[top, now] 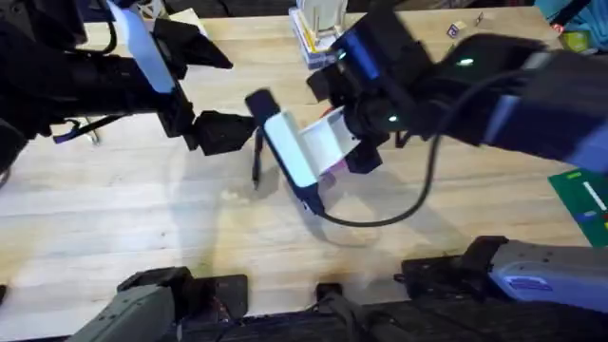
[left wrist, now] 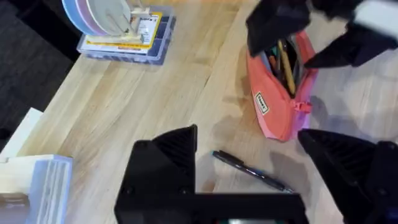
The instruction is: Unzip the bag, pick up the pens from the table one at a time and place them inside, then zip the bag closed.
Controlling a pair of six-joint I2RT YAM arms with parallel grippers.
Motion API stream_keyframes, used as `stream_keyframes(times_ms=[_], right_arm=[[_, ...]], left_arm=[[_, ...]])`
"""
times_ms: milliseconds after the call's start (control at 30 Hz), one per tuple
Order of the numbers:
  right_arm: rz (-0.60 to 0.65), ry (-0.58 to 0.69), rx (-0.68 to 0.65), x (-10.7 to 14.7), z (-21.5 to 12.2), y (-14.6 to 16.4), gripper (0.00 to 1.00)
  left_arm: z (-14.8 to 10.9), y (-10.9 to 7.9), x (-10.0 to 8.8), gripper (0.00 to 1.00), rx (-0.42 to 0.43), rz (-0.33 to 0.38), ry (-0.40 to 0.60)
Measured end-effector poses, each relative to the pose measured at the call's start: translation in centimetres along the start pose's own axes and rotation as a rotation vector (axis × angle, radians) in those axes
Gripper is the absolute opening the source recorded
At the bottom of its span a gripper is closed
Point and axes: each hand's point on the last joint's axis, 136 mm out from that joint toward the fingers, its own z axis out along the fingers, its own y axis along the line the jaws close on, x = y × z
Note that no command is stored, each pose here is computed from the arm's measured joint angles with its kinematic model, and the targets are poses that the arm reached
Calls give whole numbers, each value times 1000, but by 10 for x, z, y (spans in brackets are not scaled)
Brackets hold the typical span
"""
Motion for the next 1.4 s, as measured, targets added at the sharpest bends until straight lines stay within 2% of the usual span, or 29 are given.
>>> stream_keyframes(times_ms=[133,333,500,700,867,1067,1267,1400], right_arm=[[94,-9,71,6,-23,-11,998],[276,-26,106,11,-51,-8,997],[503,-60,147,13,-76,-7,998],[787,-129,210,15,-109,-6,998],[973,-192,250,17,-131,-6,998],[1071,-247,288,18,-148,-6,997],[1115,-261,289,18,-151,-6,997],[1142,-265,285,18,-151,-6,998]], left_arm=[[0,0,0,994,0,4,0],[0,0,3,994,-3,3,14],[0,1,5,995,-10,-6,25],[5,2,13,996,-37,-80,98],[17,-2,20,996,-90,-200,213],[22,2,34,995,-250,-444,340],[17,8,45,995,-382,-664,374],[14,9,50,993,-422,-759,380]])
